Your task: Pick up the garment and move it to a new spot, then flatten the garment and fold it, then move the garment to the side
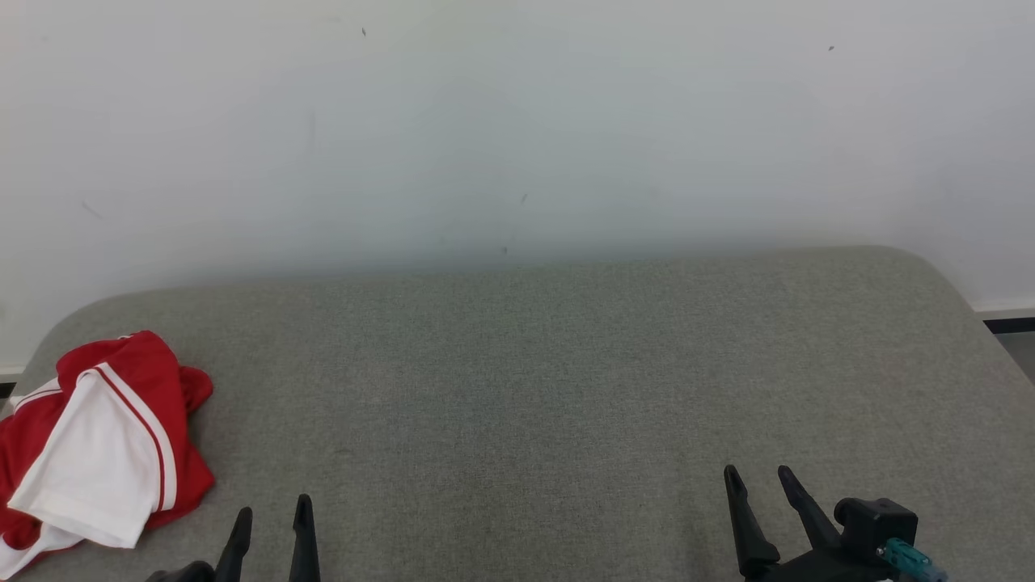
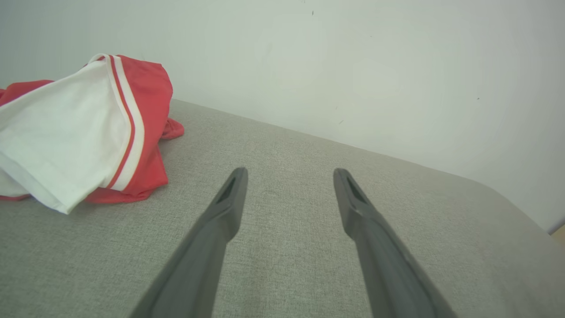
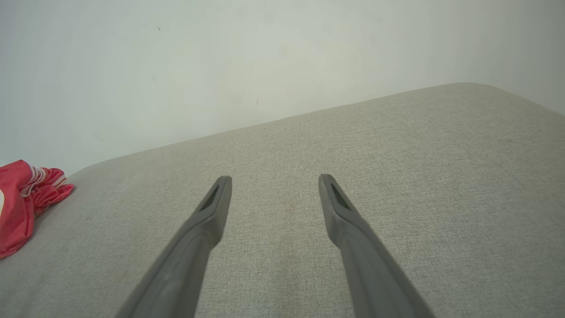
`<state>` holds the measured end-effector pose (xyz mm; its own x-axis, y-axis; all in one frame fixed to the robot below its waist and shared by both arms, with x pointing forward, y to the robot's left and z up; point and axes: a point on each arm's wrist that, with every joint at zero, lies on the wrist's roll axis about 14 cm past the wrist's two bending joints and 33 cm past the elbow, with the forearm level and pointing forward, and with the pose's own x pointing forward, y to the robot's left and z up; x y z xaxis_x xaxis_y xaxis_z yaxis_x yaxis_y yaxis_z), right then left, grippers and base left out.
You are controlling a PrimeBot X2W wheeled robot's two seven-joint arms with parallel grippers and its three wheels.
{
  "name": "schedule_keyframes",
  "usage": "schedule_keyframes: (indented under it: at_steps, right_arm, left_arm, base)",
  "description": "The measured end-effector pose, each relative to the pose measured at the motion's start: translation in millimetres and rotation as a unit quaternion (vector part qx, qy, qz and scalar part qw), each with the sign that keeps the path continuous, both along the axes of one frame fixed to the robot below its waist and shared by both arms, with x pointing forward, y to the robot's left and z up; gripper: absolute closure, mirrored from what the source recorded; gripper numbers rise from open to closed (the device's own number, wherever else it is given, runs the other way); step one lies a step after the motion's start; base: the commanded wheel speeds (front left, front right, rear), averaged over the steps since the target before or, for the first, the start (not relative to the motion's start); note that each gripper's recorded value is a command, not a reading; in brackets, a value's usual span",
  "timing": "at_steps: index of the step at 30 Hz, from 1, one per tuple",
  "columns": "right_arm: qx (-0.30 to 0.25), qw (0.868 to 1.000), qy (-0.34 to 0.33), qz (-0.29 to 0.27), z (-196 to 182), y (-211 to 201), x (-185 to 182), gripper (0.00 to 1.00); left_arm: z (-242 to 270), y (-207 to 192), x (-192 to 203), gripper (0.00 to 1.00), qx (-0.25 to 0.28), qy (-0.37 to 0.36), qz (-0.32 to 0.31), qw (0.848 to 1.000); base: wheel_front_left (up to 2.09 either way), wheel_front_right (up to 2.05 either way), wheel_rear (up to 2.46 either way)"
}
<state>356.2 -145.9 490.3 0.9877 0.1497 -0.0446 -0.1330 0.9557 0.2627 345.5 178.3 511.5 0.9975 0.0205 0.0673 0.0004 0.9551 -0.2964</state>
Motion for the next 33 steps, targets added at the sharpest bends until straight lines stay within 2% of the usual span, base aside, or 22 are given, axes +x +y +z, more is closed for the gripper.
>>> schedule_keyframes:
  at_steps: [22, 33]
  right_arm:
    - [-0.084, 0.996, -0.018, 0.017, 0, 5, -9, 0.00]
    - [-0.102, 0.994, -0.019, 0.026, -3, 9, -10, 0.00]
  left_arm:
    - [-4, 0, -9, 0.00, 0.068, -0.006, 0.003, 0.998]
    - [-9, 5, -10, 0.00, 0.086, -0.001, 0.011, 0.996]
  base:
    - [0.00, 0.00, 0.00]
    - [0.00, 0.00, 0.00]
